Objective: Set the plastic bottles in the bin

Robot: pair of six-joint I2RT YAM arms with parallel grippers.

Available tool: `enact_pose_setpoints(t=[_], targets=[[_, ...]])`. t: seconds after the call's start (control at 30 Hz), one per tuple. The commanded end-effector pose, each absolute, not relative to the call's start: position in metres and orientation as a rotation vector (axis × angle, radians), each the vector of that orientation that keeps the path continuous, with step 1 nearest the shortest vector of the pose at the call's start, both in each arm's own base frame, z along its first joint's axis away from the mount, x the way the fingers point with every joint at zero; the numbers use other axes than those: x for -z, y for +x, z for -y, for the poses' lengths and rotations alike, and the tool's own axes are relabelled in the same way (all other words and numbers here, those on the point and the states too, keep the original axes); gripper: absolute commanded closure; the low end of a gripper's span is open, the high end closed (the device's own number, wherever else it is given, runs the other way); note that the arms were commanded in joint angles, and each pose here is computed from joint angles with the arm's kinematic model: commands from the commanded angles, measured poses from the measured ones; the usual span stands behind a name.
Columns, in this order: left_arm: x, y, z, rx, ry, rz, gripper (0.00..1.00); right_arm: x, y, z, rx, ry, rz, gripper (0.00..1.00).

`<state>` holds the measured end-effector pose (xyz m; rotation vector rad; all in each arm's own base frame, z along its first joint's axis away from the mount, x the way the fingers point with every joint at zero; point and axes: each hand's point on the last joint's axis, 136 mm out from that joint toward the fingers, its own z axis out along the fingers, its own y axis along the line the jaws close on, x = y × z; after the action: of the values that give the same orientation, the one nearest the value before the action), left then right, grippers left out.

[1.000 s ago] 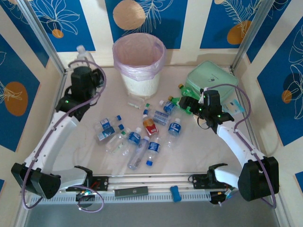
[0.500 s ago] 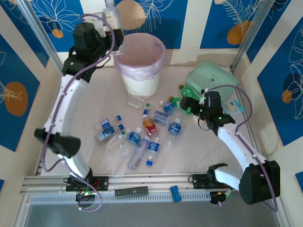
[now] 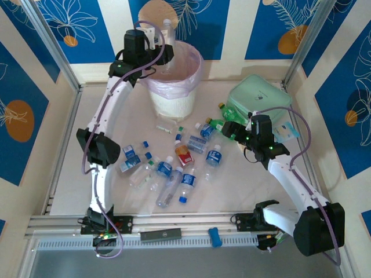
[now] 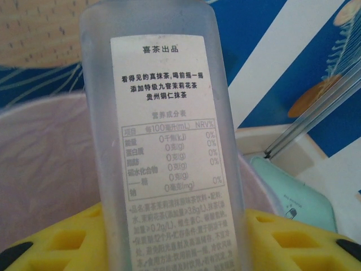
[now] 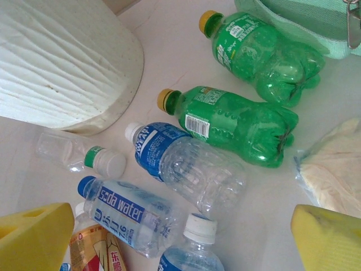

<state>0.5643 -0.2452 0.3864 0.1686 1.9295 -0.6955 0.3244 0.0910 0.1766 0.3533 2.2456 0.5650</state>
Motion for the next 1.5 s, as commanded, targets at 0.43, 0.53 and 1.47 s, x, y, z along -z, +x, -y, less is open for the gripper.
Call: enact_pose_setpoints(t=[0.43,0.53,1.47], targets=[[-0.412,0.554,0.264,0.759,0.208,-1.863,0.16,-0.189,0.332,-0.091,-0.56,0.315,-2.245,0.01],[-0.426,0.547,0.263,0.756,0.219,-1.834,0.09,-0.191,0.334,-0.092,-0.565,0.314,-2.248,0.01],[-0.36,0.384,0.187,0.631,0.227,-1.778,0.0,-0.19,0.327,-0.115,-0.634,0.27,-2.493,0.01]])
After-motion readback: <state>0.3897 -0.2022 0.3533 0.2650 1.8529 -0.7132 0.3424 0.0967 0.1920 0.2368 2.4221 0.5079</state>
